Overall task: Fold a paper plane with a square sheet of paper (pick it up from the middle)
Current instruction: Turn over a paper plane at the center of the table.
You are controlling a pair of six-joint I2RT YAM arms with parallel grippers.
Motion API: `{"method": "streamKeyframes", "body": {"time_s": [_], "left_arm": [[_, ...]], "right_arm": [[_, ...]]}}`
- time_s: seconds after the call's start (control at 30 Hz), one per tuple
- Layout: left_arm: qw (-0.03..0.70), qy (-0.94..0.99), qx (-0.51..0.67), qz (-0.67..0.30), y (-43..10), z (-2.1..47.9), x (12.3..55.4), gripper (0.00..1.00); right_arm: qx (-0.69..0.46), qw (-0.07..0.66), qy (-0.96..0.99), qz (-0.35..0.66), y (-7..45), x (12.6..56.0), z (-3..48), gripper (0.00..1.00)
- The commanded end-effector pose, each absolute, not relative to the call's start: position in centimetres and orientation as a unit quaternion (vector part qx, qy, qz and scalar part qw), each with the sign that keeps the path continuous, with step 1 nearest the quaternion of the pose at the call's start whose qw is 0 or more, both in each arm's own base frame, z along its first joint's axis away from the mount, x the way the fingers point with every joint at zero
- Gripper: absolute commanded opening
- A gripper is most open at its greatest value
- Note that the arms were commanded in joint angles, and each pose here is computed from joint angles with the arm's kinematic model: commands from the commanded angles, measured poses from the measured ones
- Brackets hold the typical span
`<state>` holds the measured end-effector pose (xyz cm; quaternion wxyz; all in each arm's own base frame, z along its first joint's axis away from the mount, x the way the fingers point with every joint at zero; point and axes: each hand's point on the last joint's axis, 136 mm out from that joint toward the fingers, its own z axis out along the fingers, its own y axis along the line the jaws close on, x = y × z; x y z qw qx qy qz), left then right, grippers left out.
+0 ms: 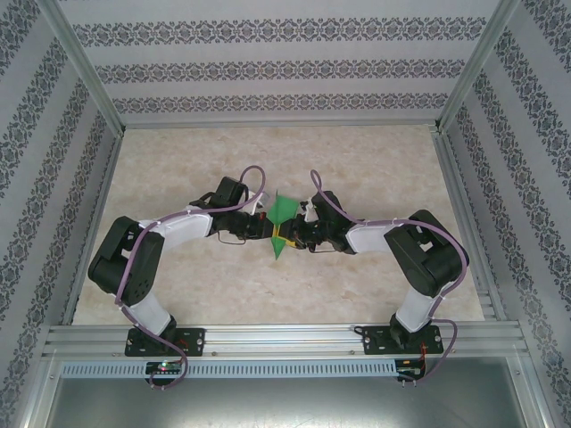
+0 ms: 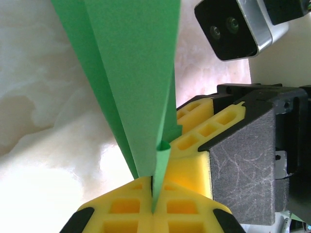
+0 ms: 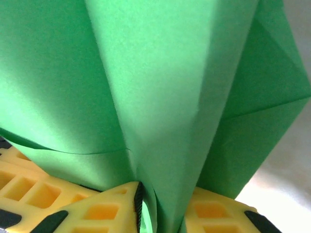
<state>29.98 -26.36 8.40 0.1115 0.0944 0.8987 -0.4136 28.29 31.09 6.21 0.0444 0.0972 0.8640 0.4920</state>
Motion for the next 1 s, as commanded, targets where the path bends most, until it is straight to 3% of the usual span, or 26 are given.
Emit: {"method": "streamKeyframes", "body": {"time_s": [0.0,0.2,0.43,0.77,0.97], "left_arm": [[0.12,0.887,0.095,-0.436,-26.6,9.2,30.3,0.01],[0.127,0.889,0.084,-0.432,-26.0,9.5,30.6,0.03],[0.125,0.897,0.073,-0.419,-25.2,9.0,30.6,0.12],[0.12,0.888,0.067,-0.438,-25.8,9.3,30.8,0.21],[0.128,0.898,0.071,-0.415,-25.0,9.5,30.5,0.39]], "right_arm": [[0.085,0.042,0.859,0.504,31.9,28.1,7.2,0.22],[0.085,0.039,0.872,0.481,31.3,27.6,6.2,0.12],[0.077,0.057,0.891,0.444,30.2,27.6,6.3,0.0],[0.038,0.063,0.941,0.331,27.7,26.5,5.6,0.0],[-0.012,0.06,0.979,0.196,25.2,25.3,4.8,0.0]]}}
